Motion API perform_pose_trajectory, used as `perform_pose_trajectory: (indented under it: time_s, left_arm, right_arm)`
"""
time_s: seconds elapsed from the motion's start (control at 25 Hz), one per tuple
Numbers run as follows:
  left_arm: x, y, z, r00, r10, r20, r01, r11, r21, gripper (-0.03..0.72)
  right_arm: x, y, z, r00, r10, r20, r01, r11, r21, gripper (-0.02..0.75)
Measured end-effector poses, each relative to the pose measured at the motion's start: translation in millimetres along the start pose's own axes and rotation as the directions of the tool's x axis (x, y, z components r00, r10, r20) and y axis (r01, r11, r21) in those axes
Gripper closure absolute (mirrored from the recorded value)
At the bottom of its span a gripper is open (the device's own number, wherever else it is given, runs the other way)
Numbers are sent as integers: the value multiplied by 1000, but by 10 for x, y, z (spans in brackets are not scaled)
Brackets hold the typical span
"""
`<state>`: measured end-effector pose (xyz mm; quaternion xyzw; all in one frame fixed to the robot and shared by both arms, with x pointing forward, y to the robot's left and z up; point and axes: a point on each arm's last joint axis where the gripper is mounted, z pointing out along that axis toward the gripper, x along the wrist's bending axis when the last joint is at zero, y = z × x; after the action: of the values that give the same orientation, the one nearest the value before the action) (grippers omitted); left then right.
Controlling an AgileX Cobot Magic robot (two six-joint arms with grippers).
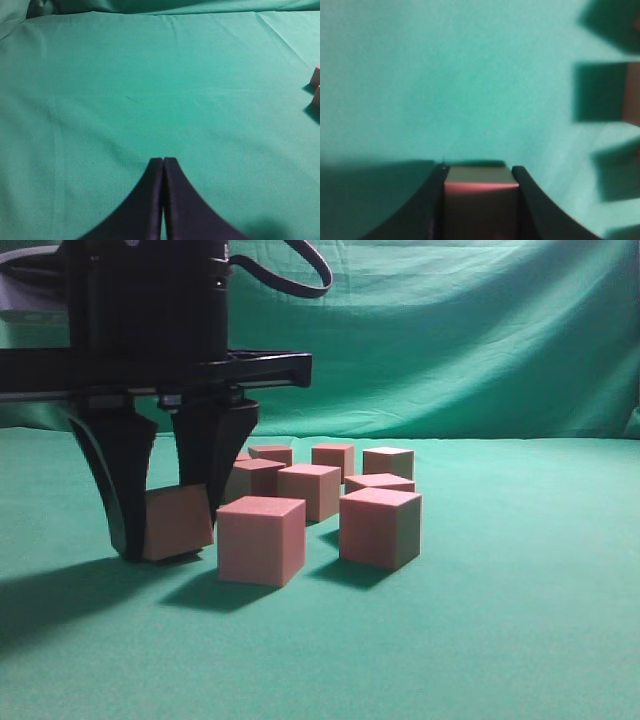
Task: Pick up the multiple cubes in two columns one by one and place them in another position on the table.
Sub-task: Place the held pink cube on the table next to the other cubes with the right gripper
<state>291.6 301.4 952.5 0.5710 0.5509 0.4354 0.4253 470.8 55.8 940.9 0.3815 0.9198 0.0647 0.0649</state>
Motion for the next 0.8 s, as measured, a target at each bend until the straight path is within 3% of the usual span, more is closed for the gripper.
perform_pose_trajectory:
  time_s: [0.32,0.6,0.72,0.76,0.8]
  left_arm:
    - [0,0,0,1000,0,0,0,1000,0,688]
    - [0,0,0,1000,0,0,0,1000,0,688]
    - [0,0,0,1000,0,0,0,1000,0,688]
    - [0,0,0,1000,0,0,0,1000,0,688]
    - [0,0,0,1000,0,0,0,1000,0,688]
  right_arm:
    - [7,-7,29,1000,2,-2,-2,1000,17,496]
    - [39,-24,44,999,-19,-35,21,999,40,120]
    - [49,-26,43,998,-30,-46,32,999,42,98]
    - [52,-24,40,998,-30,-49,32,999,41,57]
    - [53,-14,25,998,-33,-51,35,999,40,71]
